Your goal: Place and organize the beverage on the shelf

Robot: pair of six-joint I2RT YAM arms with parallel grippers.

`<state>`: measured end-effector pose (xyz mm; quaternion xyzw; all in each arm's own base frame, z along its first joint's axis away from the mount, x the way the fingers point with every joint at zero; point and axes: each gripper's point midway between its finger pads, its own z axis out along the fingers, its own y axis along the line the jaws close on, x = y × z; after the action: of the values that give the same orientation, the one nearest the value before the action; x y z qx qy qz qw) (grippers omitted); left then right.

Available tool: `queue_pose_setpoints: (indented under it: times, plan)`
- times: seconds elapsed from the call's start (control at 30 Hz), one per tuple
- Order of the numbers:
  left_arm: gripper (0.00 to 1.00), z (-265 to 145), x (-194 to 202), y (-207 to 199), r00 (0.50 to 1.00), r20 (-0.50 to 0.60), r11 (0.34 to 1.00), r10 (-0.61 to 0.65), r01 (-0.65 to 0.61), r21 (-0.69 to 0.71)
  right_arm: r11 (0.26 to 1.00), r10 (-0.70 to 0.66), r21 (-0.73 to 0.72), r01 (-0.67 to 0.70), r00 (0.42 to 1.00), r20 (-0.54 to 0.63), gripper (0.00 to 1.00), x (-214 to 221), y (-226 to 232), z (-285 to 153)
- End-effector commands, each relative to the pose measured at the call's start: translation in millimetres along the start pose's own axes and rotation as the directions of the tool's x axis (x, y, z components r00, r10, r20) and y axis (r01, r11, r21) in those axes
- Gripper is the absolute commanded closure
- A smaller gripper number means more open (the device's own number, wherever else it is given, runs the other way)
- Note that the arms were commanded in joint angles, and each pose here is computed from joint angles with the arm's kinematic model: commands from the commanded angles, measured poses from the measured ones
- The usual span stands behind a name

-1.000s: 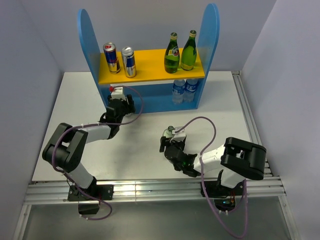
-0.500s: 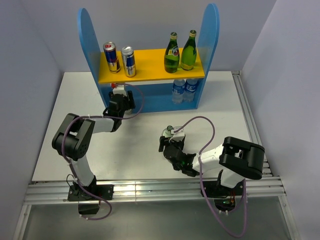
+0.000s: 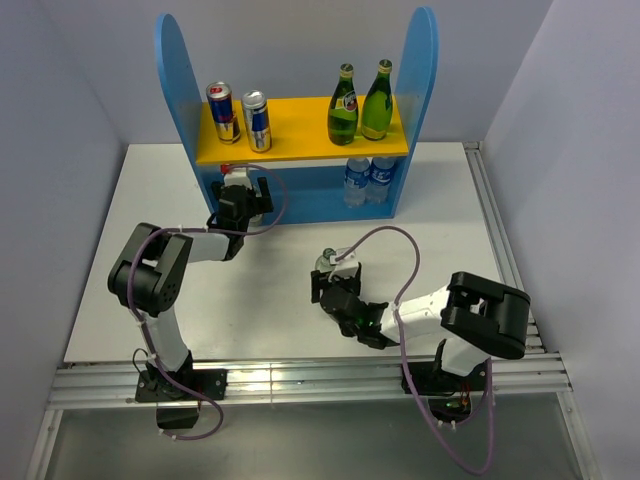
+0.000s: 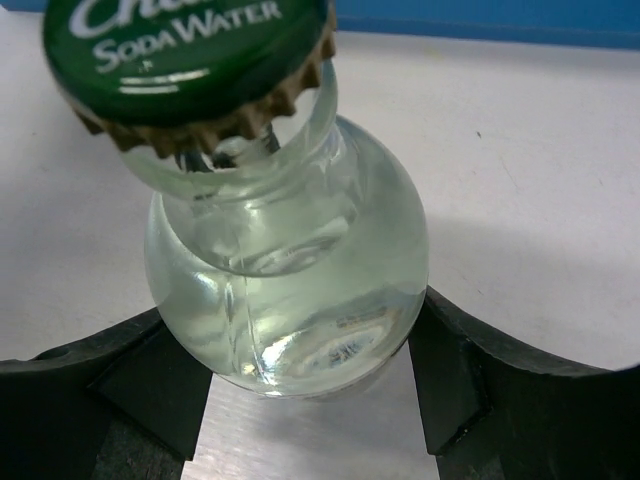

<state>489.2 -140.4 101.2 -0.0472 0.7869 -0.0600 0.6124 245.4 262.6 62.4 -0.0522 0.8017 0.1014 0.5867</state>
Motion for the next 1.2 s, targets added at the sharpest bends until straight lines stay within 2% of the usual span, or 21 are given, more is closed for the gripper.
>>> queue_pose_setpoints:
  times: [0.0, 0.33, 0.5, 0.8, 1.17]
  plan:
    - [0.01, 7, -71, -3, 0.979, 0.190, 0.997, -0.078, 0.078, 0.008, 0.988, 0.153, -0.060, -0.144, 0.972, 0.179, 1.00, -86, 35, 3]
    - [0.01, -19, -85, -5, 0.973, 0.201, 0.993, -0.113, 0.105, 0.051, 0.982, 0.169, -0.127, -0.139, 0.948, 0.270, 1.00, -163, 68, 23]
    - [0.01, -28, -87, -8, 0.975, 0.190, 0.992, -0.115, 0.102, 0.074, 0.977, 0.179, -0.160, -0.141, 0.951, 0.254, 1.00, -184, 83, 53]
    - [0.01, -43, -88, -18, 0.980, 0.167, 0.988, -0.105, 0.083, 0.133, 0.974, 0.183, -0.172, -0.150, 0.963, 0.196, 1.00, -182, 97, 96]
    - [0.01, -53, -95, -44, 0.986, 0.135, 0.961, -0.096, 0.057, 0.272, 0.975, 0.178, -0.164, -0.153, 0.972, 0.154, 1.00, -162, 93, 97]
